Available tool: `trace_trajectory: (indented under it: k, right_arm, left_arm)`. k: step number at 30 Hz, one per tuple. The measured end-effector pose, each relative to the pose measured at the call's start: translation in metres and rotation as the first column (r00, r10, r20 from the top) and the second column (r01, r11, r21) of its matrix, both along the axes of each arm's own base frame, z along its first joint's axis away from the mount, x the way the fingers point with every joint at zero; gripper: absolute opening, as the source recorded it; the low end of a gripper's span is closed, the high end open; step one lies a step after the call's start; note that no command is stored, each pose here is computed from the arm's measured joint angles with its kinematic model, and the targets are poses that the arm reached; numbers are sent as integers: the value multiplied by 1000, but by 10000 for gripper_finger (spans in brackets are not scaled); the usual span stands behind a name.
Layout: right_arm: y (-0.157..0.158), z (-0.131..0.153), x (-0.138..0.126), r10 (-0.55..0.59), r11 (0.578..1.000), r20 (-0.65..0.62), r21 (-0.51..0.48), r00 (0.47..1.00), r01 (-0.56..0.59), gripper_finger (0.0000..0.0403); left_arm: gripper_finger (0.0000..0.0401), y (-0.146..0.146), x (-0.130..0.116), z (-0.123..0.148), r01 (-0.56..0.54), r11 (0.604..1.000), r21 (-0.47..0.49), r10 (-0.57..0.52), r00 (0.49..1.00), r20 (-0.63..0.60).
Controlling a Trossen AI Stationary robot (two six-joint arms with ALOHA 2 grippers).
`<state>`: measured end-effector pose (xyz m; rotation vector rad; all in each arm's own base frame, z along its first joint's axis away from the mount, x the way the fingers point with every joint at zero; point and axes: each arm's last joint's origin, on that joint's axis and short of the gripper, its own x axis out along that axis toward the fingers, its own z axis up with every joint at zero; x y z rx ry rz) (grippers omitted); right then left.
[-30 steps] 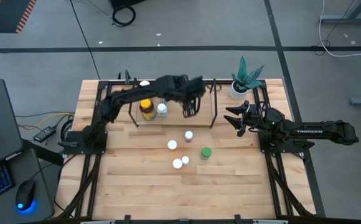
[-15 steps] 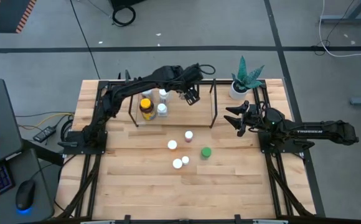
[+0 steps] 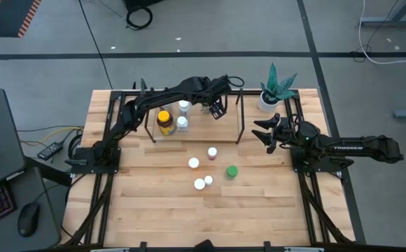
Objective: Pick and place medicine bottles onto shelf by color
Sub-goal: Put the dark green pill bottle on the shelf
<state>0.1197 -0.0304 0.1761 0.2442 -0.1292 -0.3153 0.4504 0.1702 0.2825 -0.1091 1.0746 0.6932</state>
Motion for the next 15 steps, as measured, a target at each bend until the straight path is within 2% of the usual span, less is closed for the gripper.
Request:
trace_trajectory:
  k: [6,11,15]
  right_arm:
    - [0,0,0,0,1000,0,0,1000,0,243]
    - [0,0,0,0,1000,1,0,1000,0,243]
    - [0,0,0,0,1000,0,0,1000,0,243]
  left_arm:
    - [259,3,-4,-1,-18,1000,-25,17,1000,-16]
    - [252,-2,4,1,1,1000,-8,0,999,44]
    - [251,-5,8,2,37,997,-64,-30,994,101]
